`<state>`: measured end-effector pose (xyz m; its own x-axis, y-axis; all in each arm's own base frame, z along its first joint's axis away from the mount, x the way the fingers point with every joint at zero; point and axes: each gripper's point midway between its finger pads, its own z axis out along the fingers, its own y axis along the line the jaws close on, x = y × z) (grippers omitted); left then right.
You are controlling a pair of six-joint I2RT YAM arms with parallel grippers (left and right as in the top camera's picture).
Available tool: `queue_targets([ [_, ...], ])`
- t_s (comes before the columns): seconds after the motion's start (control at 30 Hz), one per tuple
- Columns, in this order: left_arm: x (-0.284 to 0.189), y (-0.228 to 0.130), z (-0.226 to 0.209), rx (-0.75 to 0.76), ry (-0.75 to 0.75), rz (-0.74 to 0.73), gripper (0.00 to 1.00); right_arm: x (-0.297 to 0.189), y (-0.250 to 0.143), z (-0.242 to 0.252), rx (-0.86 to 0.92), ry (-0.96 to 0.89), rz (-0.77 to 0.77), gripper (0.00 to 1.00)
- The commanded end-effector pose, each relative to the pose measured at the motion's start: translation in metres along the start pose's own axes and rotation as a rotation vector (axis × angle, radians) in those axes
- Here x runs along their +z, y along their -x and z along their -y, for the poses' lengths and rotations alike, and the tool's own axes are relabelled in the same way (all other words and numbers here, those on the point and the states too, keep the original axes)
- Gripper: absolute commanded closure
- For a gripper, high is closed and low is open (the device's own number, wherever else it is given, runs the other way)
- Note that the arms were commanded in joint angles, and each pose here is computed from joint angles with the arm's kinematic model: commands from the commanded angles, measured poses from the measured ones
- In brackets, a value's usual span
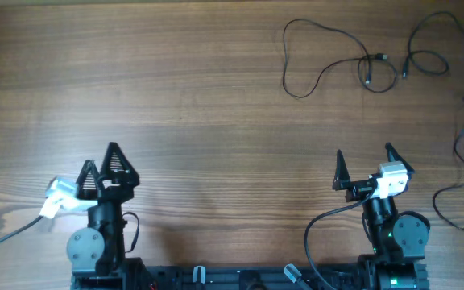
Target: Untangle cables
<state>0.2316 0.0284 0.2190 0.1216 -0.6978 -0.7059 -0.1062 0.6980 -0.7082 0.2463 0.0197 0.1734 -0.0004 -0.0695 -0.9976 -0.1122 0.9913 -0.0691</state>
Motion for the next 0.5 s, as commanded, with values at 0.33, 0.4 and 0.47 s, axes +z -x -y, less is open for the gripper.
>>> queue_targets([
  [0.33, 0.010, -0.061, -0.016, 0.381, -0.114, -0.143, 0.00, -0.001, 0.002, 0.003, -0.010, -0.018, 0.012, 0.00],
  [0.4, 0.009, -0.064, -0.017, 0.412, -0.115, -0.156, 0.00, -0.001, 0.002, 0.003, -0.010, -0.018, 0.012, 0.00],
  [0.47, 0.009, -0.067, -0.016, 0.458, -0.133, -0.166, 0.00, -0.001, 0.002, 0.003, -0.010, -0.018, 0.012, 0.00],
])
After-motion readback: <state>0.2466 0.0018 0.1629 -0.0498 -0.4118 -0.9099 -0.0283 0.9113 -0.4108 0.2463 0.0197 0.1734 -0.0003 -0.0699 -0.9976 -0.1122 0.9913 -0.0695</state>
